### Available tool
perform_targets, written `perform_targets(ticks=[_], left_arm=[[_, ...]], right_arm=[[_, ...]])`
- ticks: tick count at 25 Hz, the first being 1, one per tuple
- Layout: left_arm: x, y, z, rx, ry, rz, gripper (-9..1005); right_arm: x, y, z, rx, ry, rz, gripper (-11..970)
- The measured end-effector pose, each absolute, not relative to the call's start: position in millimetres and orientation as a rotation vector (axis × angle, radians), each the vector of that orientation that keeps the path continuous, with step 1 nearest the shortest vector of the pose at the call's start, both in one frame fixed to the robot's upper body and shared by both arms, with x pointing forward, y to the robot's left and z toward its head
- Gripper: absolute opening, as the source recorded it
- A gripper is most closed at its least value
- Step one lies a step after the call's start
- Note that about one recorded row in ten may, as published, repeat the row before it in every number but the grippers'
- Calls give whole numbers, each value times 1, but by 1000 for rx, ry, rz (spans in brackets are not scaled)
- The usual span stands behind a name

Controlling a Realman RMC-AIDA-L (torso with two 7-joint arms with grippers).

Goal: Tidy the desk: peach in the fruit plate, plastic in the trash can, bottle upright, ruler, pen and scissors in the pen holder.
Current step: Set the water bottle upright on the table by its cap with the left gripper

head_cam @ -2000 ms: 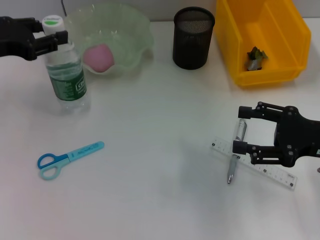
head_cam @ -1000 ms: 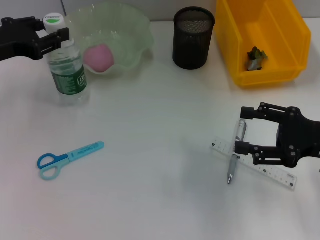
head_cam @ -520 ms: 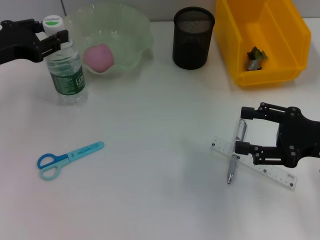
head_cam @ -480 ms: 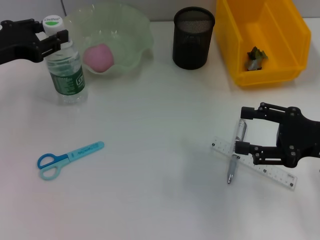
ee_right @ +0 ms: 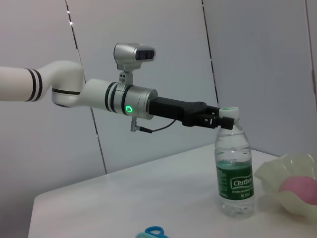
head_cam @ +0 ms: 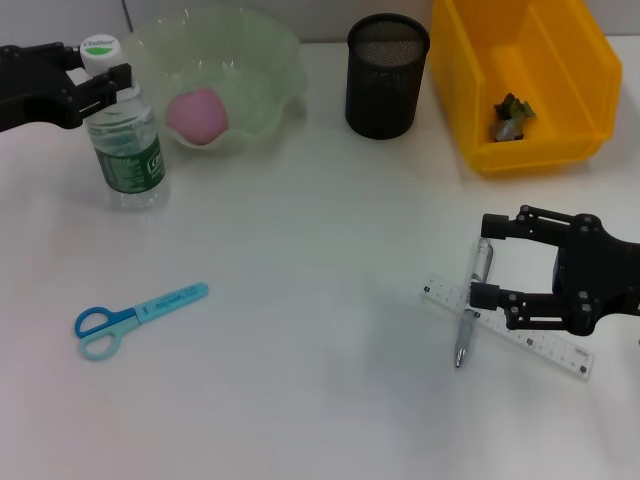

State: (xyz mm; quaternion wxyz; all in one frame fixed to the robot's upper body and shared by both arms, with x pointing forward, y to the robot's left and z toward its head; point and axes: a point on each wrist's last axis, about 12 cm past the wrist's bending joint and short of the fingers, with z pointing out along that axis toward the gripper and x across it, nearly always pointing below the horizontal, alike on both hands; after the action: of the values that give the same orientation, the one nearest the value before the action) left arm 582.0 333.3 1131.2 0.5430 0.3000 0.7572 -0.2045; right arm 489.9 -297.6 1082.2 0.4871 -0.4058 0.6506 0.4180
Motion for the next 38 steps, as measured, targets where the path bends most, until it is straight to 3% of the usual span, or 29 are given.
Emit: perform_targets(ticks=[31, 36, 38], left_arm=[[580, 333, 1125, 662, 1789, -504, 596], [580, 335, 1127, 649, 1779, -506, 798], [579, 336, 1129, 638, 1766, -509, 798]], right_arm=[[487, -297, 1082, -982, 1582, 1032, 834], [486, -298, 1081, -980, 1583, 1033, 834], [486, -298, 1081, -979, 1584, 1033, 834]])
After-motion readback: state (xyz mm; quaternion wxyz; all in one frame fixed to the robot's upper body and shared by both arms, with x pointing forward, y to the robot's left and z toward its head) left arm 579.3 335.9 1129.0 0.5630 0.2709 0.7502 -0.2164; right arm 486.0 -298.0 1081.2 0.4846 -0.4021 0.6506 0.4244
